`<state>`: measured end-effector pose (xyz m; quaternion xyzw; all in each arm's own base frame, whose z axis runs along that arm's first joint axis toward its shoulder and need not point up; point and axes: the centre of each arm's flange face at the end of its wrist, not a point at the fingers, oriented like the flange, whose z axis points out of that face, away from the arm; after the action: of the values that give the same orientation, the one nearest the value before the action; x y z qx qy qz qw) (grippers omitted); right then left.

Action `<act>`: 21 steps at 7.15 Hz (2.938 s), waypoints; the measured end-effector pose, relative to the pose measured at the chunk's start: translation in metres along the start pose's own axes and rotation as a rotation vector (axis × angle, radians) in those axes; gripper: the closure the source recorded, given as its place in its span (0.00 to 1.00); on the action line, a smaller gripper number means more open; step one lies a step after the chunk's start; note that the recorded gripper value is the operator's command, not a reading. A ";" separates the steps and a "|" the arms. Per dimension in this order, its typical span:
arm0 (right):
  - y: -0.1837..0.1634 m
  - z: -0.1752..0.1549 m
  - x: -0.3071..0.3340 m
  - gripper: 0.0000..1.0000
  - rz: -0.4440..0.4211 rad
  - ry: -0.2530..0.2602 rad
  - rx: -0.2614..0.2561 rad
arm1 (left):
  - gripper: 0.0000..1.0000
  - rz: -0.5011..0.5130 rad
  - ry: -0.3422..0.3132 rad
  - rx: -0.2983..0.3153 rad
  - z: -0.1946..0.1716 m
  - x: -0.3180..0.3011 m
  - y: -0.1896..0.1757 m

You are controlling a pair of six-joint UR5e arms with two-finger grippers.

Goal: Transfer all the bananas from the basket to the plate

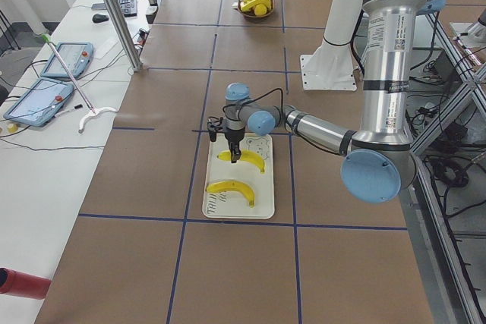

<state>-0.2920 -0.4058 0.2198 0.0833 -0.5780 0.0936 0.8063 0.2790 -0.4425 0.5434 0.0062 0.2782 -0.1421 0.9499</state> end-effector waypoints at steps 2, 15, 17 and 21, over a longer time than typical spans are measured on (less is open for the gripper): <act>0.000 -0.001 0.000 0.00 -0.001 -0.001 0.002 | 0.12 0.051 -0.045 0.031 0.012 -0.010 -0.007; 0.026 -0.061 0.270 0.00 -0.236 0.341 -0.100 | 0.01 -0.008 0.347 -0.071 -0.135 0.110 -0.011; 0.029 -0.058 0.308 0.07 -0.234 0.375 -0.133 | 0.01 -0.019 0.360 -0.087 -0.137 0.128 -0.001; 0.028 -0.043 0.338 0.18 -0.229 0.412 -0.171 | 0.01 -0.016 0.364 -0.092 -0.138 0.135 0.003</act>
<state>-0.1531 -0.3498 0.5276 0.0589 -0.3939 -0.0325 0.9167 0.3160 -0.4635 0.3553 -0.0138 0.4516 -0.1333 0.8821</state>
